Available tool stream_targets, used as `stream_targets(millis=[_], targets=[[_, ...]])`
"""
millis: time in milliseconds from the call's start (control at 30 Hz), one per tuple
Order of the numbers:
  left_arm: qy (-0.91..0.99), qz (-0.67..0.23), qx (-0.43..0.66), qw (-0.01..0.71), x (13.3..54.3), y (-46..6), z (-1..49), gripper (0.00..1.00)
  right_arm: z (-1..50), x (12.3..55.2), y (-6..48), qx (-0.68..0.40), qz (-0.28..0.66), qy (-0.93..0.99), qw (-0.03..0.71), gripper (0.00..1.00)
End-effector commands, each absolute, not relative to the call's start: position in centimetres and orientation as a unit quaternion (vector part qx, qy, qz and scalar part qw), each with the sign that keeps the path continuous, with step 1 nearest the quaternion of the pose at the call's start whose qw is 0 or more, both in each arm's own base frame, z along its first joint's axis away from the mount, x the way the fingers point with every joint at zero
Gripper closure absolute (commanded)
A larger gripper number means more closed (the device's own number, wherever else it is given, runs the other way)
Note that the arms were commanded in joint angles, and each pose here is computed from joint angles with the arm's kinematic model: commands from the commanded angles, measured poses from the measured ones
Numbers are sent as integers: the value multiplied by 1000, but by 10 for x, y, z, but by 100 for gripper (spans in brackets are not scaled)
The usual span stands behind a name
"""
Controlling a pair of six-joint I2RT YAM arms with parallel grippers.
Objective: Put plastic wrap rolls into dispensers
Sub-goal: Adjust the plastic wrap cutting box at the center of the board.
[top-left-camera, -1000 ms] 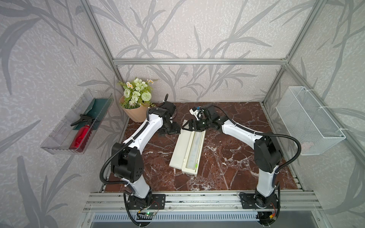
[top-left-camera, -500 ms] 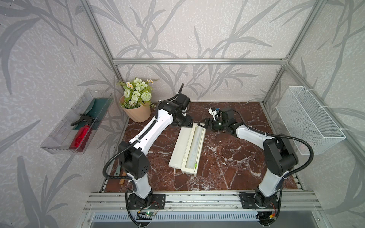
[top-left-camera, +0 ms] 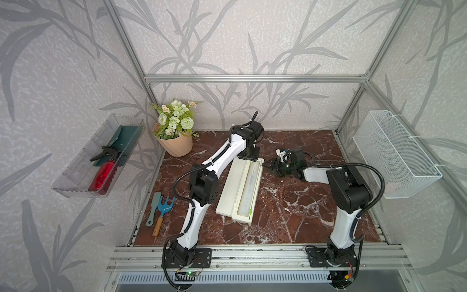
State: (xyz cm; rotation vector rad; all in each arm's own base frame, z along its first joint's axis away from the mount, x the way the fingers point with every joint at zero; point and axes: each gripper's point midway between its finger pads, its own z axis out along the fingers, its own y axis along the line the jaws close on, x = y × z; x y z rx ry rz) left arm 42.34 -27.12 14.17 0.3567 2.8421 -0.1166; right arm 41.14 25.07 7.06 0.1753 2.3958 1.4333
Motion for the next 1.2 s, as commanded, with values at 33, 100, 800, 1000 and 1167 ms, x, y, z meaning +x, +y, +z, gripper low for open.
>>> stream_targets(millis=[33,100,800,1000,1167], targets=[[982,-36,140,122,415,-277,138,60,61,412,248,71,521,833,171,42],[981,-46,145,119,414,-285,134,62,55,412,249,77,526,830,167,51],[980,-83,152,95,407,-315,109,72,56,418,230,125,602,767,184,35],[981,-85,149,94,411,-319,101,71,42,417,232,136,582,784,164,60],[980,-97,146,97,414,-325,100,67,37,413,245,123,583,789,147,69]])
